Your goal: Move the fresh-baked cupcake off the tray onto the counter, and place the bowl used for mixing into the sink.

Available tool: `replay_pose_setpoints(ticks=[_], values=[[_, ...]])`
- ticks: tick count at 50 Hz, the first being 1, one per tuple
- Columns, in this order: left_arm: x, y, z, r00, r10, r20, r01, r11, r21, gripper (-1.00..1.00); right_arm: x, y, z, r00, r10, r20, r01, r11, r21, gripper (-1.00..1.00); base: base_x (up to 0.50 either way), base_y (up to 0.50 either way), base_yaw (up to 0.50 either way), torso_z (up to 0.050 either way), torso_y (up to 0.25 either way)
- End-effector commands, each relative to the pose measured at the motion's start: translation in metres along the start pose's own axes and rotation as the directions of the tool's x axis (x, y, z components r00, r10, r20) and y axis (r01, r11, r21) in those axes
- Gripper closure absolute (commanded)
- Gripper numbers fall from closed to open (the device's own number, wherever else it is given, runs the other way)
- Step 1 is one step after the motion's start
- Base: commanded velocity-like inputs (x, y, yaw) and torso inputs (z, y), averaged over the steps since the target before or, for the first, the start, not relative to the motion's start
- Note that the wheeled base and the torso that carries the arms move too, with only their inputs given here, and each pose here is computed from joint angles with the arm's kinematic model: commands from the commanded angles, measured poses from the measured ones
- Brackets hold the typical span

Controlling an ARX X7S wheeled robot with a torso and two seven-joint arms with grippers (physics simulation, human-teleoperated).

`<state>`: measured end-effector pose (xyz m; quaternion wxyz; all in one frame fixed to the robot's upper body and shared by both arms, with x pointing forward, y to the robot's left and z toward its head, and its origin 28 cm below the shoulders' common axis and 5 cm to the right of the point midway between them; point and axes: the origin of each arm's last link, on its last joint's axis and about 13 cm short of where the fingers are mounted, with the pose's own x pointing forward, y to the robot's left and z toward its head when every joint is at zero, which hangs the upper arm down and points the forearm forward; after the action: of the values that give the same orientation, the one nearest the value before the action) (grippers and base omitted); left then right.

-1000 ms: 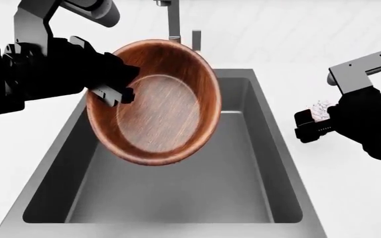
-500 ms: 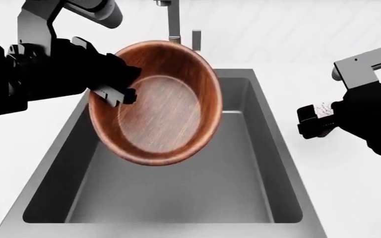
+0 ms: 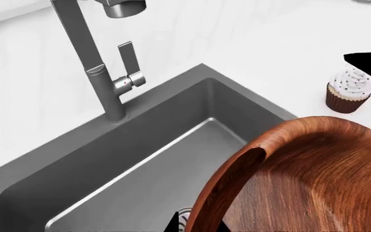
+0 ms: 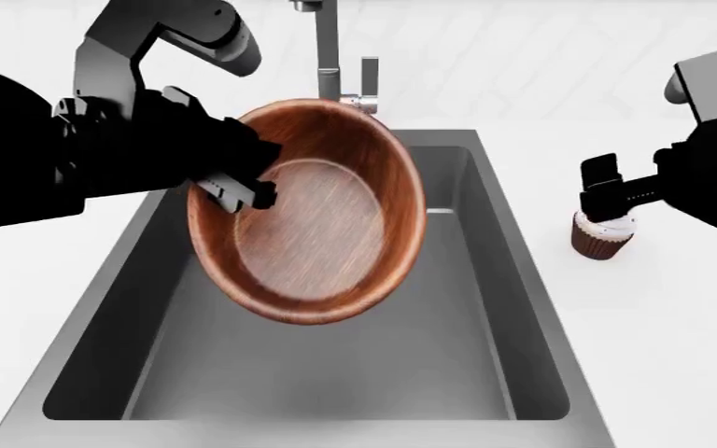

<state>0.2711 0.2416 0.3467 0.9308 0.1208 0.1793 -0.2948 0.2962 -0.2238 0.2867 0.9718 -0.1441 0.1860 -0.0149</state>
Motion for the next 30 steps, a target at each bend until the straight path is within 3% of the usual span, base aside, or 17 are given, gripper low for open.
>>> replay_pose_setpoints(ticks=[1,12,24,30], values=[[0.016,0.001,-0.002,0.997,0.078,-0.029,-0.079,0.997,-0.01,1.0,-0.02,-0.016,0.014,0.996,-0.029,0.087,0.024,0.998,0.06,-1.0,0.0,0.0,0.0,0.0,0.0],[0.047,0.006,-0.009,0.992,0.063,-0.112,-0.065,0.998,-0.012,1.0,-0.045,-0.029,0.029,0.981,-0.062,0.186,0.038,0.991,0.129,-1.0,0.0,0.0,0.0,0.0,0.0],[0.08,0.018,-0.014,0.961,0.063,-0.268,-0.065,0.998,0.004,1.0,-0.075,-0.037,0.047,0.956,-0.081,0.281,0.042,0.989,0.141,-1.0,0.0,0.0,0.0,0.0,0.001],[0.09,0.02,-0.01,0.953,0.073,-0.295,-0.073,0.997,0.012,1.0,-0.085,-0.04,0.053,0.948,-0.092,0.305,0.05,0.988,0.143,-1.0,0.0,0.0,0.0,0.0,0.0]])
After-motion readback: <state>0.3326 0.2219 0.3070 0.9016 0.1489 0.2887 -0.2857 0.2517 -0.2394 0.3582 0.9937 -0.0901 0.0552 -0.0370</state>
